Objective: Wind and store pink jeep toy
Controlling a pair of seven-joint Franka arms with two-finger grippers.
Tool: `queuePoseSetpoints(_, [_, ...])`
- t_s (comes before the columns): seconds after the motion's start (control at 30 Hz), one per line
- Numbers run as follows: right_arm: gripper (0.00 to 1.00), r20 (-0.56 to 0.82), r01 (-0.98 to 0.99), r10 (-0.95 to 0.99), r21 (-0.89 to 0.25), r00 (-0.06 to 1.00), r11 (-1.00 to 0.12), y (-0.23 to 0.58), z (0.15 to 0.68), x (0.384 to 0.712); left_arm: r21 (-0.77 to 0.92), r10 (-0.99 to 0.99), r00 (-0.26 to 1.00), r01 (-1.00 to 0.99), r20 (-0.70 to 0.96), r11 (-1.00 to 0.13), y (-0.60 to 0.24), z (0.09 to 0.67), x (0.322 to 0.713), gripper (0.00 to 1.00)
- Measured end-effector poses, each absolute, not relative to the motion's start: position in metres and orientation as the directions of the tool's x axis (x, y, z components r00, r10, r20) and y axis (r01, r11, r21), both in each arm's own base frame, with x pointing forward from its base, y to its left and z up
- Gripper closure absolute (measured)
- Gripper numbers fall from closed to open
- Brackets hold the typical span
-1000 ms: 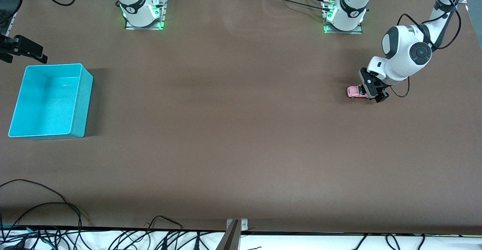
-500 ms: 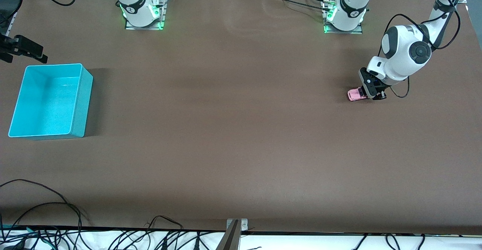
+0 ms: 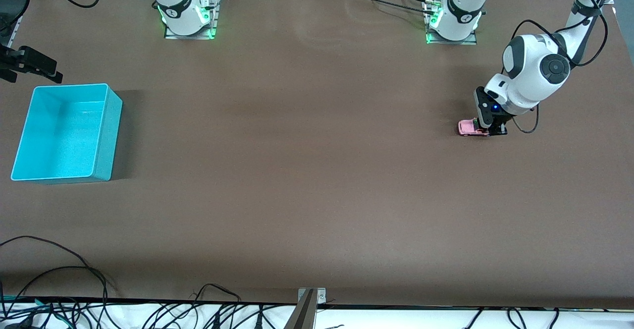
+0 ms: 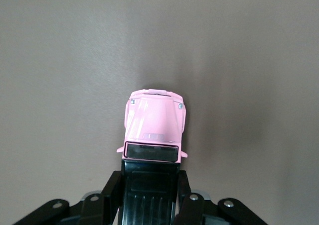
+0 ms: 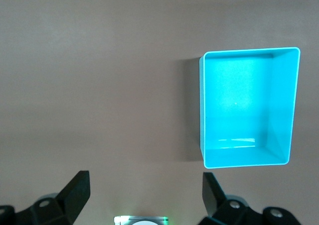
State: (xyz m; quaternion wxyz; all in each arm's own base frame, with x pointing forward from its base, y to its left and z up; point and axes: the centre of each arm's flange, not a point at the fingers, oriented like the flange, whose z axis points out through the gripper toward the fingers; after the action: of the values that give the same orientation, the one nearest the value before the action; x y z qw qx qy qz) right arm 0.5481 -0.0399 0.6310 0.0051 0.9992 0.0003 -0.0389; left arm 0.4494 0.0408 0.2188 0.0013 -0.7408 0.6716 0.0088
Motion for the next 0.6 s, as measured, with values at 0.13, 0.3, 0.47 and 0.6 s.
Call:
queuePoseSetpoints(0.13, [0.0, -0.078, 0.001, 0.0, 0.01, 0.997, -1.0, -0.04, 0.631, 0.548, 0.006, -0.997, 0.081, -0.997, -0.015, -0.081, 0.041, 0.22, 0.451, 0.52])
queuePoseSetpoints(0.3, [0.0, -0.078, 0.001, 0.0, 0.01, 0.997, -1.0, -0.04, 0.631, 0.548, 0.012, -0.997, 0.081, -0.997, -0.014, -0.081, 0.041, 0.214, 0.45, 0.52])
queuePoseSetpoints(0.47, [0.0, -0.078, 0.001, 0.0, 0.01, 0.997, -1.0, -0.04, 0.631, 0.548, 0.006, -0.996, 0.09, -0.996, -0.01, -0.09, 0.042, 0.206, 0.451, 0.52])
queuePoseSetpoints(0.6, [0.0, -0.078, 0.001, 0.0, 0.01, 0.997, -1.0, -0.04, 0.631, 0.548, 0.004, -0.99, 0.142, -0.99, 0.012, -0.142, 0.046, 0.206, 0.451, 0.52])
